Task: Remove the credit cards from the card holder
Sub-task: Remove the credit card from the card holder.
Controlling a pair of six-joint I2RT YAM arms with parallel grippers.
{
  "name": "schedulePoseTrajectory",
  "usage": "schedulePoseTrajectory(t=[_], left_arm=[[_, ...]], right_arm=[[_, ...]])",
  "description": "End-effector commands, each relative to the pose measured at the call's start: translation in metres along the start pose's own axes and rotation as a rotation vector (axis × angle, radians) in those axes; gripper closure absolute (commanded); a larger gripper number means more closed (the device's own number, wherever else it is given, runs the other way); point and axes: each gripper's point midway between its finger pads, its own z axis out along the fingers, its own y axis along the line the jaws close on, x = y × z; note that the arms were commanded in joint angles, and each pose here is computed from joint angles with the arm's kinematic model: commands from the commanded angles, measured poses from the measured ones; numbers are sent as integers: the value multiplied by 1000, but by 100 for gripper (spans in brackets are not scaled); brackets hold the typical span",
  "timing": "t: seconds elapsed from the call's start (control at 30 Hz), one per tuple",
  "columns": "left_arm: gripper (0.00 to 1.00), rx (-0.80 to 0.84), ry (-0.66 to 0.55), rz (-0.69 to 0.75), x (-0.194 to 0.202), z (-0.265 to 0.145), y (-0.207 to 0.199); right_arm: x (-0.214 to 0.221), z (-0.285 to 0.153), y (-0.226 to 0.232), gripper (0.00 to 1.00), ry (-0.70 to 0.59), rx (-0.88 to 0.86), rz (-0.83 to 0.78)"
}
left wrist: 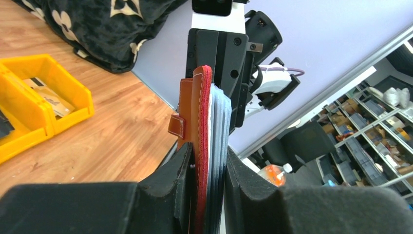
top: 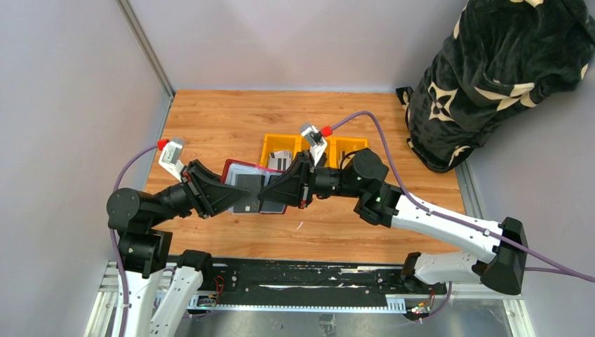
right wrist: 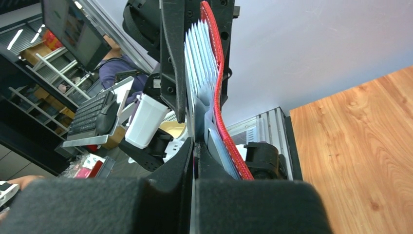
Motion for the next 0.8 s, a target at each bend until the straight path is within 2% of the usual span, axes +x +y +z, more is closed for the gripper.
schedulePoseTrajectory(t=[0.0,0.3,0.47,0.57,0.77], left_arm=[[76,80,15,29,-3,-2,-24],[88,78,7,30,-7,-1,-27],[87,70,6,30,-8,-1,-26],[85,66,7,34,-7,-2,-26],[85,69,8,38,-6,-2,-27]], right_arm=[[5,-5,15,100,1,-64,-3],[9,-15,19,100,8,-66,-18],[10,-16,19,100,5,-69,-15],[7,-12,18,80,1,-64,-10],[4,0,2,66,-1,-3,16]])
